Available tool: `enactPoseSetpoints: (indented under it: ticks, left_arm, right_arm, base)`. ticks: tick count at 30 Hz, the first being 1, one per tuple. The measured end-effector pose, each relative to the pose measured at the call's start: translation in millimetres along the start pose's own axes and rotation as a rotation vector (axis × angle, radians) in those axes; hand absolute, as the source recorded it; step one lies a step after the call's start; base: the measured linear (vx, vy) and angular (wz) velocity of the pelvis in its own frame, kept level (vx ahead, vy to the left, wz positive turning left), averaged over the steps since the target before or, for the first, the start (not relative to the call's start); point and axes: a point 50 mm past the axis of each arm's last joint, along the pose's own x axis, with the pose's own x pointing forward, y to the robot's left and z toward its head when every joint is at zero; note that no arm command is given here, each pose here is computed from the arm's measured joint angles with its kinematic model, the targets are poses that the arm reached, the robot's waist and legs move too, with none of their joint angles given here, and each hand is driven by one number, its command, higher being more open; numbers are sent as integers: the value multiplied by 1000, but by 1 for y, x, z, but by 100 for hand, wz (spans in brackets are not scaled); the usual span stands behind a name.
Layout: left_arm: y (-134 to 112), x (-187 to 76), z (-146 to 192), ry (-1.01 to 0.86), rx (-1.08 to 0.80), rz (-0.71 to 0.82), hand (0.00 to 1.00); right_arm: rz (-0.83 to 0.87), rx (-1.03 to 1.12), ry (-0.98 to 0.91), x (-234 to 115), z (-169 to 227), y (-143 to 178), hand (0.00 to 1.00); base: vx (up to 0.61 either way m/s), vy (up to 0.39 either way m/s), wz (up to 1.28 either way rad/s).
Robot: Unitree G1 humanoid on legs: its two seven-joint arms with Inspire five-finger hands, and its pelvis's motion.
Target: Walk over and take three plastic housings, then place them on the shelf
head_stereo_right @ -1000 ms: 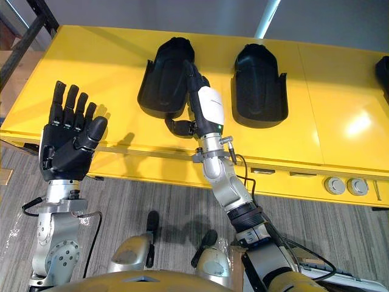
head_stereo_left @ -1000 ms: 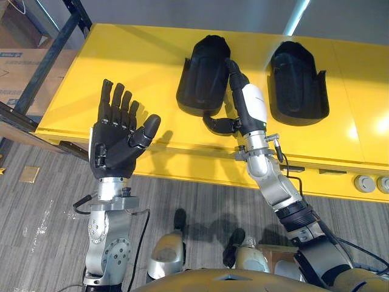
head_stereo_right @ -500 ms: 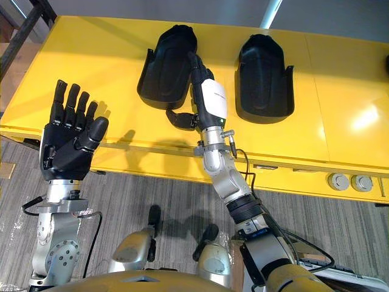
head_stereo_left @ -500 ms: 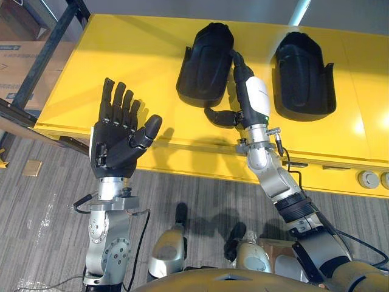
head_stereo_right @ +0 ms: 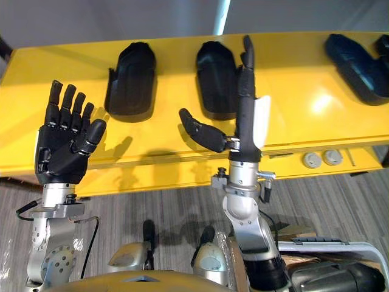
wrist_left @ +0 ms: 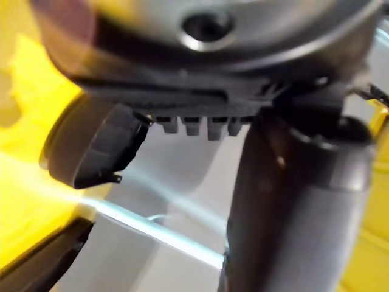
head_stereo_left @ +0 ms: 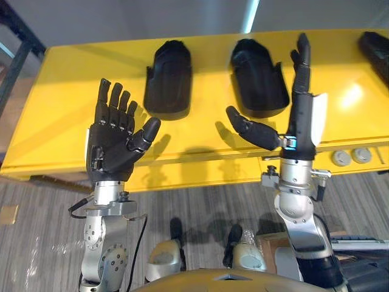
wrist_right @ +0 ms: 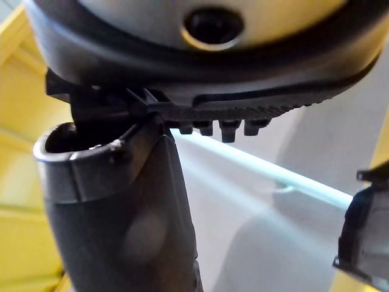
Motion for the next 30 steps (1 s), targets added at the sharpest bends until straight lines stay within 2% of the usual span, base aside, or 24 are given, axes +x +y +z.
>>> enactPoseSetpoints:
  ticks: [7, 12, 17, 21, 23, 28, 30]
  left_arm:
    - [-2, 0, -1, 4, -7, -36, 100]
    - [-11, -1, -9, 29, -56, -93, 100]
    - [-12, -2, -22, 34, -232, -73, 100]
    - [-10, 14, -31, 23, -230, -75, 100]
    - [-13, 19, -28, -2, -231, -86, 100]
    - [-10, 12, -27, 1, -226, -48, 100]
    - [-14, 12, -27, -9, -224, -116, 100]
  right_arm:
    - [-219, 189, 228, -21, -20, -28, 100]
    - [-315, 154, 397, -44, -34, -42, 100]
    - [-387, 104, 586, -81, -47, -70, 100]
    - [-439, 110, 710, -110, -54, -90, 100]
    - [-440, 168, 733, -113, -58, -88, 100]
    - [-267, 266, 816, -121, -81, -54, 100]
    - [-249, 247, 918, -140, -94, -42, 100]
  base:
    - [74, -17, -22]
    - [-21, 11, -71]
    - [-11, -1, -115]
    - [13, -62, -80]
    - [-6, -108, -79]
    - [-41, 59, -104]
    - [-31, 155, -6]
